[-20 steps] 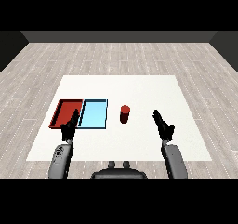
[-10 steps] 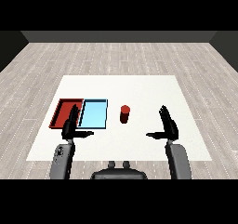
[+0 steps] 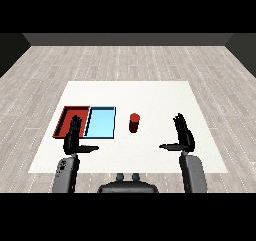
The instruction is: Pick the red can and put it in the red box
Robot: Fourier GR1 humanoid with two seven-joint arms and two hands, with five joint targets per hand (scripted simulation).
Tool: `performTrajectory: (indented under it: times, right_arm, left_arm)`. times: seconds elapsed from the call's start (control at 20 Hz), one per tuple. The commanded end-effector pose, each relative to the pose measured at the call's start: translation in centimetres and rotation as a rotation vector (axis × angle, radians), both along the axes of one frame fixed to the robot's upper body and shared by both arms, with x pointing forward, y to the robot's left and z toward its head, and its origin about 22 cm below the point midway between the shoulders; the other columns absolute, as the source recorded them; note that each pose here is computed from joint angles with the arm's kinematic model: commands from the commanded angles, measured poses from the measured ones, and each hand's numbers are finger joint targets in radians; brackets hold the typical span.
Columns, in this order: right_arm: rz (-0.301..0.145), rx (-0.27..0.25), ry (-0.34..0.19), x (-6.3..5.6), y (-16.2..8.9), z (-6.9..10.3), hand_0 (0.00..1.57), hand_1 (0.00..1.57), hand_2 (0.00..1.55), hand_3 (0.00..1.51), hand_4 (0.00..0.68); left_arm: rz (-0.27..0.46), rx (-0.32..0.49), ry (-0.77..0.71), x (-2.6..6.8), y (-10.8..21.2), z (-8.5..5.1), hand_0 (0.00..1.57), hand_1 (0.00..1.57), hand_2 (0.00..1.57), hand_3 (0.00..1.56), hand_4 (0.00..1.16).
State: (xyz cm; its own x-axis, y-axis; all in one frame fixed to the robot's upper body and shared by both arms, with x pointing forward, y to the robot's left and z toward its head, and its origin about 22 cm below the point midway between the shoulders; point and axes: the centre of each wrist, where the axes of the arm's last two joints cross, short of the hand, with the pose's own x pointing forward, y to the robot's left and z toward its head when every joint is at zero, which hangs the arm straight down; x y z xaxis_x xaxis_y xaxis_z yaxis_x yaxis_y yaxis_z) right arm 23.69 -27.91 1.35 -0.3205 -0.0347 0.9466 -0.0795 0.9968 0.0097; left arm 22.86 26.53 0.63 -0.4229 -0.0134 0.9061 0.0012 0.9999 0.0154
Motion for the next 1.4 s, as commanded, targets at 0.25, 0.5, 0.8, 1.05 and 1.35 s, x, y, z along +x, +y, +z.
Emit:
performTrajectory:
  times: [0.25, 0.5, 0.8, 1.05, 1.35]
  right_arm:
    - [0.012, -0.015, 0.001, 0.2, 0.3, 1.2, 0.0, 0.0, 0.0, 0.0, 0.0]
    - [0.013, 0.025, 0.016, 1.8, 1.4, 0.5, 0.0, 0.0, 0.0, 0.0, 0.0]
    - [0.045, 0.063, 0.051, 1.7, 1.8, -1.2, 0.0, 0.0, 0.0, 0.0, 0.0]
    - [0.093, 0.064, 0.055, 3.6, 3.3, -0.5, 0.0, 0.0, 0.0, 0.0, 0.0]
    - [0.099, 0.106, 0.087, 3.1, 3.8, -1.6, 0.0, 0.0, 0.0, 0.0, 0.0]
  left_arm:
    - [-0.008, 0.004, -0.033, 2.22, 0.5, 0.0, 0.0, 0.0, 0.0, 0.0, 0.0]
    - [-0.007, -0.004, -0.026, 0.16, -0.4, -1.7, 0.0, 0.0, 0.0, 0.0, 0.0]
    - [-0.002, 0.014, -0.032, 0.7, -0.8, 0.9, 0.0, 0.0, 0.0, 0.0, 0.0]
    - [-0.023, -0.012, -0.032, 0.53, 0.3, 0.6, 0.0, 0.0, 0.0, 0.0, 0.0]
    - [-0.002, -0.012, -0.05, -0.5, 0.7, -0.1, 0.0, 0.0, 0.0, 0.0, 0.0]
